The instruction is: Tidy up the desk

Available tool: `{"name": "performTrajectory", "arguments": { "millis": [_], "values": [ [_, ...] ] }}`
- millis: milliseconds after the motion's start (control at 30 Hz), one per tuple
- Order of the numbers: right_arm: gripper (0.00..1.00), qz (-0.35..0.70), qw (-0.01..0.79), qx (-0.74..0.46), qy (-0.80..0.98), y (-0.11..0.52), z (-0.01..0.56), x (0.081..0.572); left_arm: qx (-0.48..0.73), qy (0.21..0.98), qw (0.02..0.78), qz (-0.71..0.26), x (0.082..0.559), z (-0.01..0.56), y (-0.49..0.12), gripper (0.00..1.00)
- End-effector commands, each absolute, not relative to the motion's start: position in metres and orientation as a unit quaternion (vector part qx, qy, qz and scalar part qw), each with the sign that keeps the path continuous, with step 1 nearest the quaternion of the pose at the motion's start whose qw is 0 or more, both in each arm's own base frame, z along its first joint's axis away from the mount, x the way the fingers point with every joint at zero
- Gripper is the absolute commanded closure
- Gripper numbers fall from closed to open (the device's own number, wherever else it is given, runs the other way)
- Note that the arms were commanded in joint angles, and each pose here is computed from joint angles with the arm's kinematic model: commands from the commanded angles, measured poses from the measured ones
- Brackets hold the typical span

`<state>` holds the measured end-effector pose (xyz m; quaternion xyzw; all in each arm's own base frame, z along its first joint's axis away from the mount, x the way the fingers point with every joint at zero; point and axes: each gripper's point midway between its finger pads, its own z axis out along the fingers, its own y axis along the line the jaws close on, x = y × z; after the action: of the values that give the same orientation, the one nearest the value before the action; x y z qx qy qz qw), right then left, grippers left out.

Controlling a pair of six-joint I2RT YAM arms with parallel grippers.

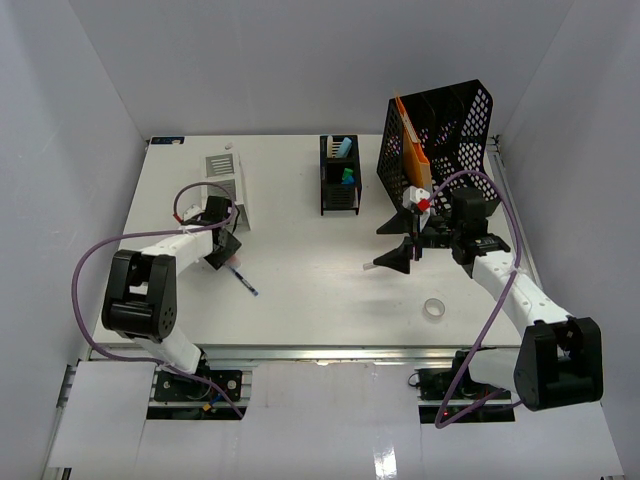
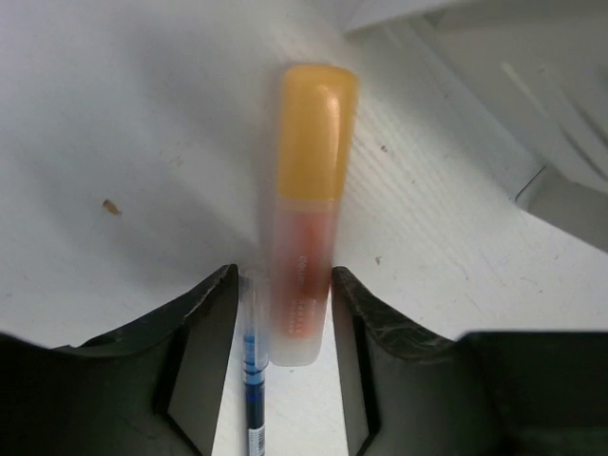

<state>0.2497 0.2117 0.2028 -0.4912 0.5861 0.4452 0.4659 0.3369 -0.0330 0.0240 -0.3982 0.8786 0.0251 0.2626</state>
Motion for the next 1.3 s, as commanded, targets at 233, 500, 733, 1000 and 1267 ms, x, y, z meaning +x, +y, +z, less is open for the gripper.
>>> {"name": "performTrajectory", "arguments": {
  "millis": [233,500,733,1000,1267],
  "values": [
    [0.11,0.446,0.485,-0.5,0.562,0.208,0.215,0.245,-0.391,0.887,0.241,0.043,0.302,0.019,-0.026,0.59],
    [0.11,0.447,0.488,-0.499,0.56,0.206,0.217,0.245,-0.388,0.886,0.246,0.053,0.302,0.021,-0.021,0.41],
    [0.11,0.448,0.488,-0.497,0.56,0.205,0.217,0.245,-0.378,0.882,0.267,0.084,0.31,0.034,-0.008,0.39],
    [0.11,0.45,0.488,-0.497,0.559,0.204,0.217,0.244,-0.379,0.884,0.252,0.104,0.318,0.025,0.007,0.37],
    [0.11,0.452,0.487,-0.495,0.56,0.203,0.216,0.244,-0.377,0.886,0.25,0.102,0.327,0.026,0.012,0.38]
  ]
}}
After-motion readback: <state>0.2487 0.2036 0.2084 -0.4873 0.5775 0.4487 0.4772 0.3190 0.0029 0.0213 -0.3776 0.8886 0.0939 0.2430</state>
